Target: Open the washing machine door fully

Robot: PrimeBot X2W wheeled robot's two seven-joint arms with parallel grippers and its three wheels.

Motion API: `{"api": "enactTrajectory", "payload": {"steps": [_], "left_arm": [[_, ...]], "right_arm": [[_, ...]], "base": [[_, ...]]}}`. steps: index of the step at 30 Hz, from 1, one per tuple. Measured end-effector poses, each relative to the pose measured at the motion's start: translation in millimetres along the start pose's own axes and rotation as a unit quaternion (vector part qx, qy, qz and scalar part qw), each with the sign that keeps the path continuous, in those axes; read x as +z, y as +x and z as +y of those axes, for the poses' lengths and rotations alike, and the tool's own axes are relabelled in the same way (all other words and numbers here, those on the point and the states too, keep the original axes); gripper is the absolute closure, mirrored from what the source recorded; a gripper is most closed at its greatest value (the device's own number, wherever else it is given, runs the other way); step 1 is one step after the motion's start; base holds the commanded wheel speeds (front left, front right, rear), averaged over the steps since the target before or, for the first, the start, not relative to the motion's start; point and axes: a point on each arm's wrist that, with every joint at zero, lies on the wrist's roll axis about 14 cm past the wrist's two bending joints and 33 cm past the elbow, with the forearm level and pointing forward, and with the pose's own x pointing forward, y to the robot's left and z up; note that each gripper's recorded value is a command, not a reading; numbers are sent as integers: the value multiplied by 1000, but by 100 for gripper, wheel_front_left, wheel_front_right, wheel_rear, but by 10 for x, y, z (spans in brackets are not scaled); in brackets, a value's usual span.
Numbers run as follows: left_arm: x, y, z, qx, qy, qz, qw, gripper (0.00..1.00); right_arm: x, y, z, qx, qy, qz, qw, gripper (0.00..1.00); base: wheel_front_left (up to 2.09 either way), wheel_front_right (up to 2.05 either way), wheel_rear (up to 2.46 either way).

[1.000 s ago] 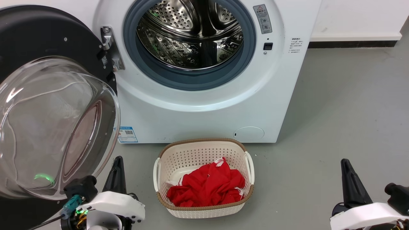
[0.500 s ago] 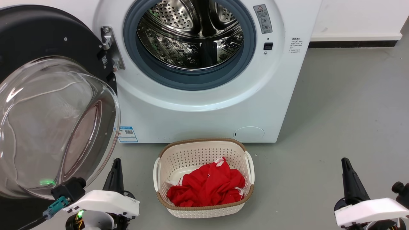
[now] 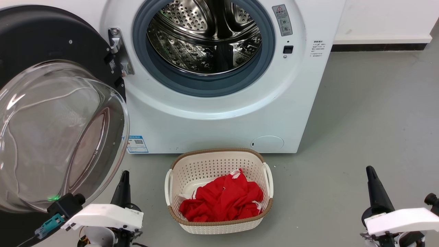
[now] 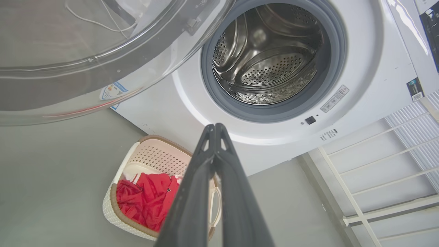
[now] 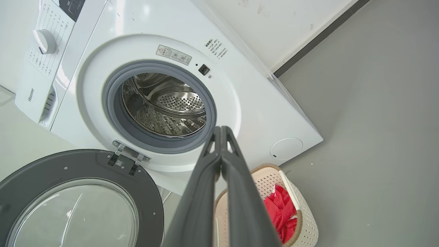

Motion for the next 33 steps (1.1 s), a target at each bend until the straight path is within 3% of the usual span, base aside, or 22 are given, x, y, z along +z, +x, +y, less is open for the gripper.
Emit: {"api": "enactTrajectory", "payload": {"steps": [33], "left_arm": [[38, 14, -2, -12, -193, 12, 981, 100]], "right_arm": [[-20, 93, -26, -7, 188, 10, 982, 100]], "base": [[0, 0, 0]]}}
